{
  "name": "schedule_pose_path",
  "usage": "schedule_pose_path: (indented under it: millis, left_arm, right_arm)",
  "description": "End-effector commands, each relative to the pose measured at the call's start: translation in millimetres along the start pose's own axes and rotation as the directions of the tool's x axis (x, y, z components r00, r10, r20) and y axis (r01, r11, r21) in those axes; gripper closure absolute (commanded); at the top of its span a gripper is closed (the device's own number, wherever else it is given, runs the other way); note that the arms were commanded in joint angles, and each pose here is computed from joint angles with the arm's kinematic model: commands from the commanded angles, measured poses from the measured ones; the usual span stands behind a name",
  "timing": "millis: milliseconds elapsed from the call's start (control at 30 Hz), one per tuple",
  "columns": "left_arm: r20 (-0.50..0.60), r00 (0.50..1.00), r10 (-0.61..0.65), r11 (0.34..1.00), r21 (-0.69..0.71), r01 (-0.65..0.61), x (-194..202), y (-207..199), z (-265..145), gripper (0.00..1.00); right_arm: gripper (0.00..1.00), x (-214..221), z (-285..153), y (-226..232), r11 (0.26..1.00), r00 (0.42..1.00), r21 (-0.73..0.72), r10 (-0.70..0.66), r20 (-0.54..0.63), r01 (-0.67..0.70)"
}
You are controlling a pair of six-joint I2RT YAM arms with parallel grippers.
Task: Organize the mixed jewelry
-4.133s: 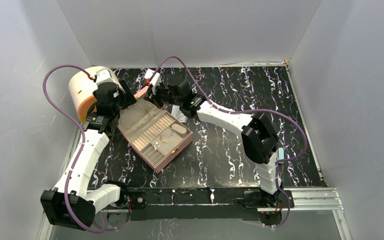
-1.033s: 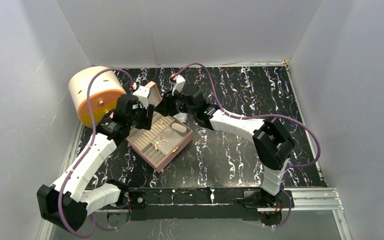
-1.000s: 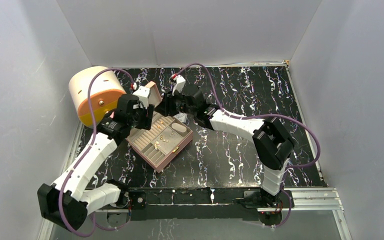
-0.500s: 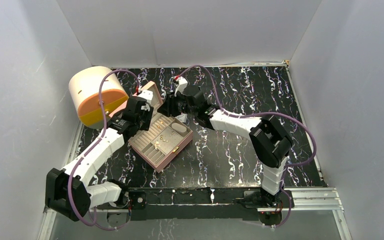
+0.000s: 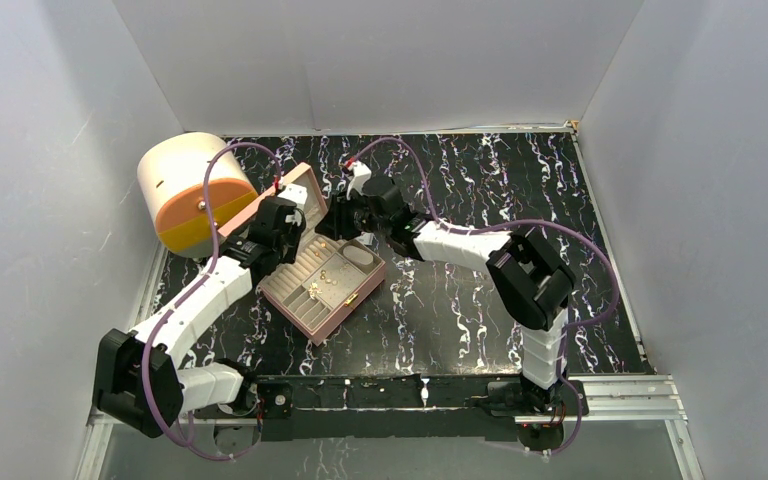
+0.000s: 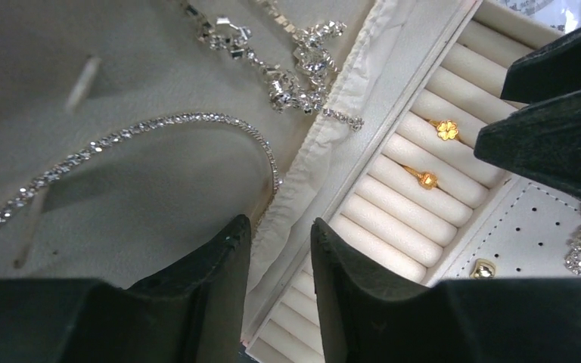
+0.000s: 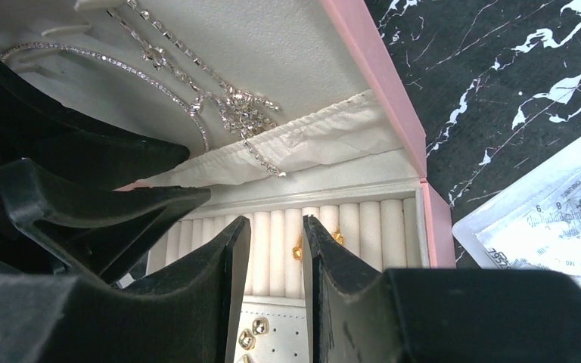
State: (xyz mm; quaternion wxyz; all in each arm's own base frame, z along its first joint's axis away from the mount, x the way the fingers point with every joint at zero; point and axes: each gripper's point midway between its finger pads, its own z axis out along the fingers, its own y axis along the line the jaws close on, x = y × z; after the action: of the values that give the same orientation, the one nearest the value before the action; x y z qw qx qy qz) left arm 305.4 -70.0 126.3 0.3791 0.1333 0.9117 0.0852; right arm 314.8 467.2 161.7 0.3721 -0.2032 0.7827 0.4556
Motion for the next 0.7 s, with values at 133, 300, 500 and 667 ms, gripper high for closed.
schedule_pose_path:
  millis: [133,300,500,667]
  left_arm:
    - [0.031,0.999,-0.013,0.999,0.046,0.012,-5,-6,-5,0.77]
    - [-0.01,1.0,0.002,0.998,0.057,-0.001,5,-9,-3,0.83]
    - [-0.008,1.0,0.001,0.998,0.068,0.0,4,-10,-4,0.9]
    - [-0.011,1.0,0.002,0.996,0.085,-0.001,4,-13,-5,0.95]
  right_arm:
    - [0.6,-30,9,22,0.995,0.997,-0.087,-0.042,0.066,0.047]
    - [0.6,-28,18,25,0.991,0.996,-0.12,-0.051,0.068,0.059]
    - [0.58,-28,29,28,0.988,0.994,-0.132,-0.072,0.078,0.082]
    - [0.57,-20,40,33,0.984,0.994,-0.15,-0.09,0.064,0.099]
